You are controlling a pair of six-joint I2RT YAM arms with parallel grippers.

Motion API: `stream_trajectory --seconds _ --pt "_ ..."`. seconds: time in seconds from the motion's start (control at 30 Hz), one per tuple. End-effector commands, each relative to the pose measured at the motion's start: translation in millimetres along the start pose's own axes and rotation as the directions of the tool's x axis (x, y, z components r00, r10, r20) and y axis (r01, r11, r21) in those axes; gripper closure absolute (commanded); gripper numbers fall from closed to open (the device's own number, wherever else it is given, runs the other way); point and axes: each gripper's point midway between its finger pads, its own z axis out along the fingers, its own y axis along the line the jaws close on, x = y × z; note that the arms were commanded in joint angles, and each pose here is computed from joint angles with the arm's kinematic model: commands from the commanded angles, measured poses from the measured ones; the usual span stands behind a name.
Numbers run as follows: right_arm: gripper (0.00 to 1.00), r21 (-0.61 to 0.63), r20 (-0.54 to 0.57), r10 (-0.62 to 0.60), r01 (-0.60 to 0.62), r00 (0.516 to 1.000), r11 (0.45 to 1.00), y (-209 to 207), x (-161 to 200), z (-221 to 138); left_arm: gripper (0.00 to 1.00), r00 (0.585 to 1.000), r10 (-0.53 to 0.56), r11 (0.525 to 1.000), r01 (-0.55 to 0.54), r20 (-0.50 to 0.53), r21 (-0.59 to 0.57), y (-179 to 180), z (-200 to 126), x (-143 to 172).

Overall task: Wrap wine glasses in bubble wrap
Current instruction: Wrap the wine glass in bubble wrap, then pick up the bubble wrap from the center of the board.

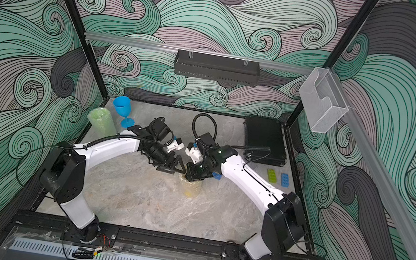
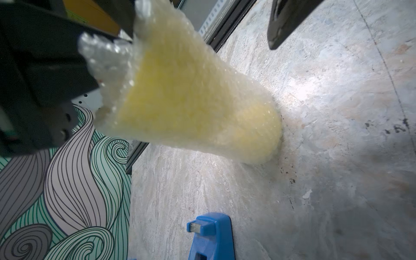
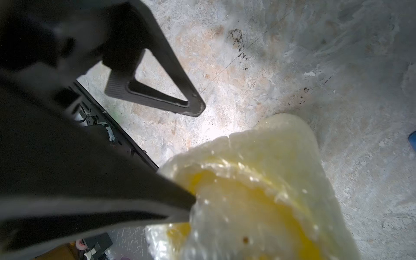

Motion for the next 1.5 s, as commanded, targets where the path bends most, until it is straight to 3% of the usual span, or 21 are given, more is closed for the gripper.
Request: stream_trajectory --seconds 0.0,0.17,0.53,0.7,0.87,1.03,1.23,1.37,1.47 --pt "1.0 0.073 -0.051 0.02 -0.017 0.999 0.997 -22.2 11.2 9.7 0.21 1.0 0.015 1.0 -0.015 0.015 -0.011 -6.7 -9.1 4.7" --pt "1.0 0.032 0.008 0.015 -0.015 1.0 0.999 -3.6 1.5 -15.2 0.22 1.0 -0.009 0.998 0.009 -0.002 -0.058 10.9 1.5 3.3" --pt "0.84 0.05 0.134 0.008 -0.015 0.991 0.999 1.2 -3.9 -88.5 0.25 0.999 -0.02 0.997 0.018 -0.025 -0.078 17.9 10.5 1.0" --pt "0.69 0.149 0.102 0.004 -0.019 0.995 0.989 -22.5 -5.4 -85.4 0.24 1.0 0.01 0.999 -0.01 -0.009 -0.051 5.5 2.4 -0.1" --pt "0.62 0.169 0.037 0.021 -0.027 0.999 0.985 -33.1 -7.7 -63.7 0.18 0.995 0.092 0.995 -0.091 0.036 -0.033 -15.0 -18.2 1.4" --pt "0.63 0.196 -0.015 0.021 -0.017 1.0 0.98 -39.2 -9.5 -45.1 0.14 0.982 0.171 0.985 -0.168 0.079 -0.04 -26.8 -37.6 7.5" --pt "0.88 0.237 -0.042 0.031 -0.02 0.999 0.971 -48.5 -8.9 -35.8 0.11 0.946 0.265 0.963 -0.25 0.188 -0.098 -27.2 -77.0 13.1" --pt "0.95 0.256 -0.015 0.009 -0.004 1.0 0.967 -44.7 -17.1 -50.2 0.11 0.906 0.278 0.954 -0.223 0.32 -0.2 -1.4 -109.4 7.1" --pt "0.96 0.268 0.014 -0.006 0.002 1.0 0.963 -39.8 -29.6 -72.3 0.1 0.866 0.283 0.943 -0.171 0.413 -0.287 27.1 -134.3 5.1"
